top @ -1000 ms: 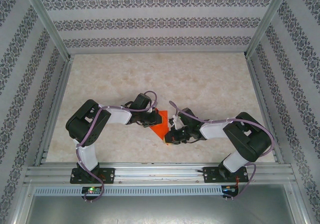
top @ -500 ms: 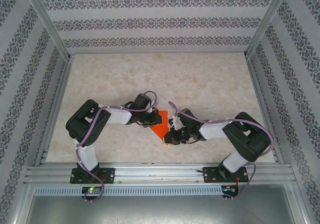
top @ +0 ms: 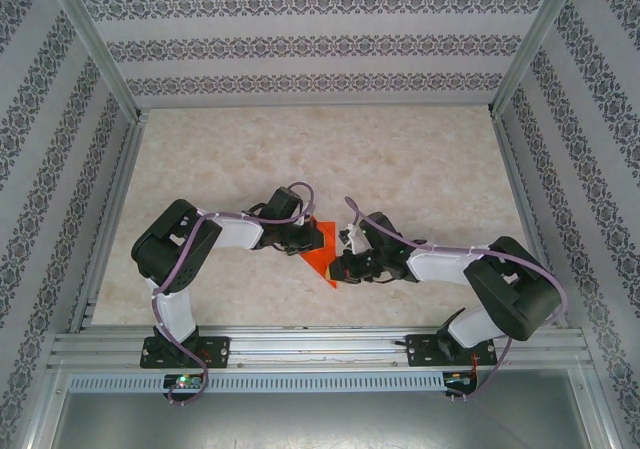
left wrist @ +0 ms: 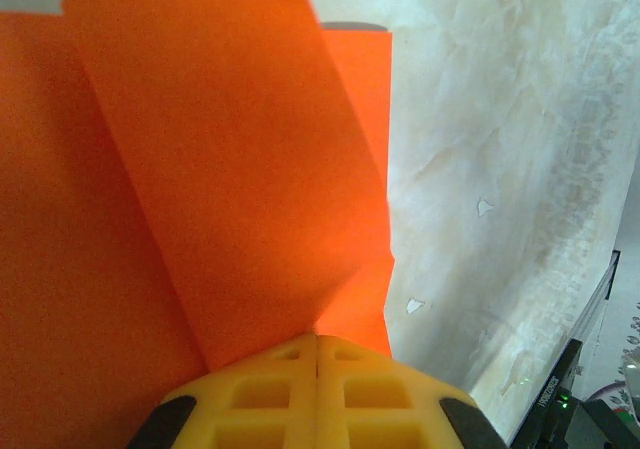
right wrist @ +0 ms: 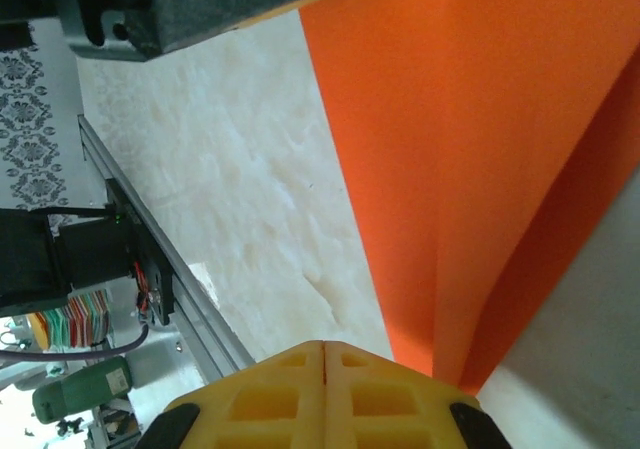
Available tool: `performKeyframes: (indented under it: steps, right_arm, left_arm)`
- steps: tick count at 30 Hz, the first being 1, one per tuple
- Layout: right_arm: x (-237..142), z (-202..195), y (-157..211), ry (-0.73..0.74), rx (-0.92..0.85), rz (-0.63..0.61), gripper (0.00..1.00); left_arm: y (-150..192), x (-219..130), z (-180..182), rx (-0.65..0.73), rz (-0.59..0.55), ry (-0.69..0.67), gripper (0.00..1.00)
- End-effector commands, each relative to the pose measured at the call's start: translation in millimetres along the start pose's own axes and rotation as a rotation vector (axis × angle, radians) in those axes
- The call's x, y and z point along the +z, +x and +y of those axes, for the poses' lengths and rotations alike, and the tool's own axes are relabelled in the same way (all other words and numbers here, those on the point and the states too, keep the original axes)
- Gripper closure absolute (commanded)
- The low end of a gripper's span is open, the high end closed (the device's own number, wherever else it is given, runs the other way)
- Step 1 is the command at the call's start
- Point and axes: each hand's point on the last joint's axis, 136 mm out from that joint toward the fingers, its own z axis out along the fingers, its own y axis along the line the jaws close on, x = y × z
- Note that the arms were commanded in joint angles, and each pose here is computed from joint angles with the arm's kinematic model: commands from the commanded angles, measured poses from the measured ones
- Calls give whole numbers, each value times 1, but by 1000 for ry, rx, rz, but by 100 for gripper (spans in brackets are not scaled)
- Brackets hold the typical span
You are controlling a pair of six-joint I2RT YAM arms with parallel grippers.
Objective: Fold a paper plane with a square sheet of paper (fold left side to right side)
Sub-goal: Fourth fold the wing at the center of the table.
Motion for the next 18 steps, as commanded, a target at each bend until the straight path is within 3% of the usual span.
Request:
performKeyframes:
  steps: [1,18]
  right_arm:
    - [3,2,-15,7,-11,-27,100]
    - [18,-10,-38,62,-22,-67,100]
  left_arm:
    - [24,4,44,-72,55,-128,100]
    - [24,3,43,-72,52,-126,100]
